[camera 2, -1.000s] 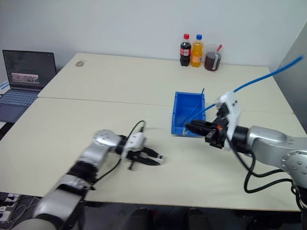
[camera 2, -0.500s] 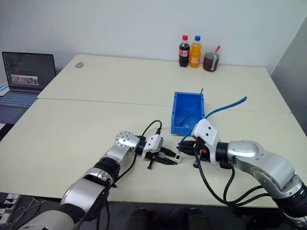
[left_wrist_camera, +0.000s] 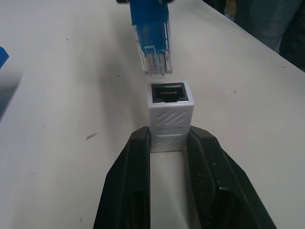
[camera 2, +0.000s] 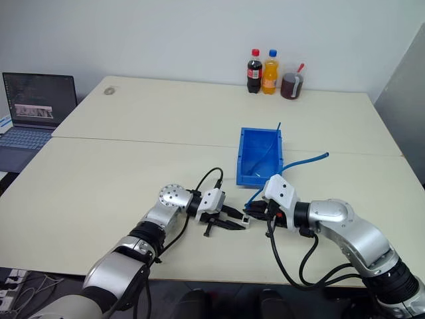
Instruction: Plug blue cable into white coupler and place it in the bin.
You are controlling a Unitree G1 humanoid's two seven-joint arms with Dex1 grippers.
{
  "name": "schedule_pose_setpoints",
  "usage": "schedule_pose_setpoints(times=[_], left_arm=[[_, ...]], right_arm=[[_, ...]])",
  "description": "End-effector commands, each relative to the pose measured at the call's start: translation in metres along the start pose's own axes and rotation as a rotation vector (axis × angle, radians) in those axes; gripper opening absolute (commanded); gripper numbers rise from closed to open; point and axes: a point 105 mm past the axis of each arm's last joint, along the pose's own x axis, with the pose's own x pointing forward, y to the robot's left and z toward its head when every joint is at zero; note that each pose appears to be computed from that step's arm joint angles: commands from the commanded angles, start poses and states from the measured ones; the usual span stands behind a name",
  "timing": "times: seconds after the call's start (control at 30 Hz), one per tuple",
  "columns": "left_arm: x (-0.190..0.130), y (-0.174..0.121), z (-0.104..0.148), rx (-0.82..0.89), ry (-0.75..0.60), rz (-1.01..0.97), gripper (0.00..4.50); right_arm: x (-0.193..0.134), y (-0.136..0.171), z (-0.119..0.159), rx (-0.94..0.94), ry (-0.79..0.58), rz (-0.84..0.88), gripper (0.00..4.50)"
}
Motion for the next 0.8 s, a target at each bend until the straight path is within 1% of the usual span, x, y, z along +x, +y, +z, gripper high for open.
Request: schedule_pose_setpoints(times=[0.03, 0.4, 0.8], left_arm=[[0.006, -0.010, -0.009, -0.042, 0.008, -0.029, 0.76], [0.006, -0.009, -0.007, -0.046, 0.005, -0.021, 0.76], [0.003, -0.011, -0.006, -0.050, 0.002, -0.015, 0.76]], right_arm=[[0.002, 0.003, 0.004, -0.042, -0.022, 0.018, 0.11], [0.003, 0.003, -0.011, -0.065, 0.017, 0.027, 0.11], [-0.003, -0.004, -0.008, -0.079, 0.020, 0.033, 0.11]])
